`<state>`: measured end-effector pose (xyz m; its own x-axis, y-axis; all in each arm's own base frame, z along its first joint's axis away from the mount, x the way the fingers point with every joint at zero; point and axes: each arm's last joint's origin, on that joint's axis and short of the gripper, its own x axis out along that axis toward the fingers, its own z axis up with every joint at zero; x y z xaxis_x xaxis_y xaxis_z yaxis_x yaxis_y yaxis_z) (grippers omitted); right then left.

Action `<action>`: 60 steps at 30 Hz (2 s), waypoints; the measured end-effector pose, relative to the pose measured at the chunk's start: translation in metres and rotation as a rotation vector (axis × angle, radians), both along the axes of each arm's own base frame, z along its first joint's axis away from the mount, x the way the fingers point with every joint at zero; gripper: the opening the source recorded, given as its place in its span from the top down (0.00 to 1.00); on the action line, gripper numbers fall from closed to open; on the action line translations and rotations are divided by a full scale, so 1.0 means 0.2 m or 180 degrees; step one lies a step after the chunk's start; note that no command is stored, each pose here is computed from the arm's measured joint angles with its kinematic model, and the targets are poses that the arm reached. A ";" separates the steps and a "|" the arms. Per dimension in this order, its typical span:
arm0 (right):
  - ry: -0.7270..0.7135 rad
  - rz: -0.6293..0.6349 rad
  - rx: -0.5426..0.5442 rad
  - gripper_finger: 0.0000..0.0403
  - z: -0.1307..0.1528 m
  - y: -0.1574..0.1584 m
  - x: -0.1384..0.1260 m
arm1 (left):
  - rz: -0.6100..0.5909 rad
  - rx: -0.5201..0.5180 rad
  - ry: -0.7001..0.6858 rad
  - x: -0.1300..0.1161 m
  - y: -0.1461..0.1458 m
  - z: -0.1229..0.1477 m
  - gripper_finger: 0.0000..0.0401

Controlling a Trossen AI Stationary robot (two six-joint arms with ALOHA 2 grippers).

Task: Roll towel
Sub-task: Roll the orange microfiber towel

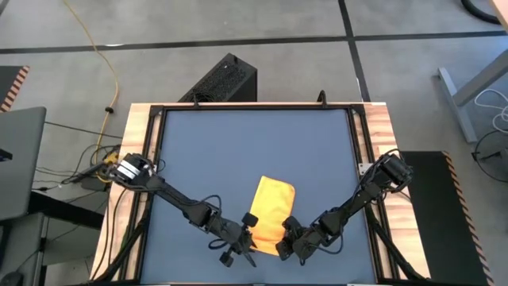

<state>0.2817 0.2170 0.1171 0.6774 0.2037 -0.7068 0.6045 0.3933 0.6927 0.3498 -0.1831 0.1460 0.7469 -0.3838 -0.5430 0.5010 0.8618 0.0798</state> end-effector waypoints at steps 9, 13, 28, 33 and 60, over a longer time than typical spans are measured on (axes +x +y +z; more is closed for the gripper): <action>-0.0001 -0.0037 0.0012 0.93 0.00 0.00 0.00 | 0.0192 0.0104 0.0181 0.04 0.07 -0.04 0.87; 0.0010 -0.0078 0.0049 0.92 0.00 0.00 0.00 | 0.0094 0.0066 0.0298 0.04 0.08 -0.07 0.87; -0.0047 -0.0115 0.0097 0.81 0.00 0.00 0.01 | 0.0148 0.0069 0.0536 0.06 0.10 -0.22 0.87; -0.0058 -0.0117 0.0110 0.67 0.01 0.00 0.01 | 0.0134 0.0085 0.0538 0.06 0.10 -0.22 0.87; -0.1064 0.2153 -0.2566 0.50 0.24 0.21 -0.06 | 0.0083 -0.0176 0.0831 0.07 0.16 -0.24 0.87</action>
<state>0.2694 0.2599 0.1659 0.7817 0.1662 -0.6010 -0.0759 0.9820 0.1728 0.3631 -0.1516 0.0985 0.5942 -0.4009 -0.6973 0.4761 0.8741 -0.0968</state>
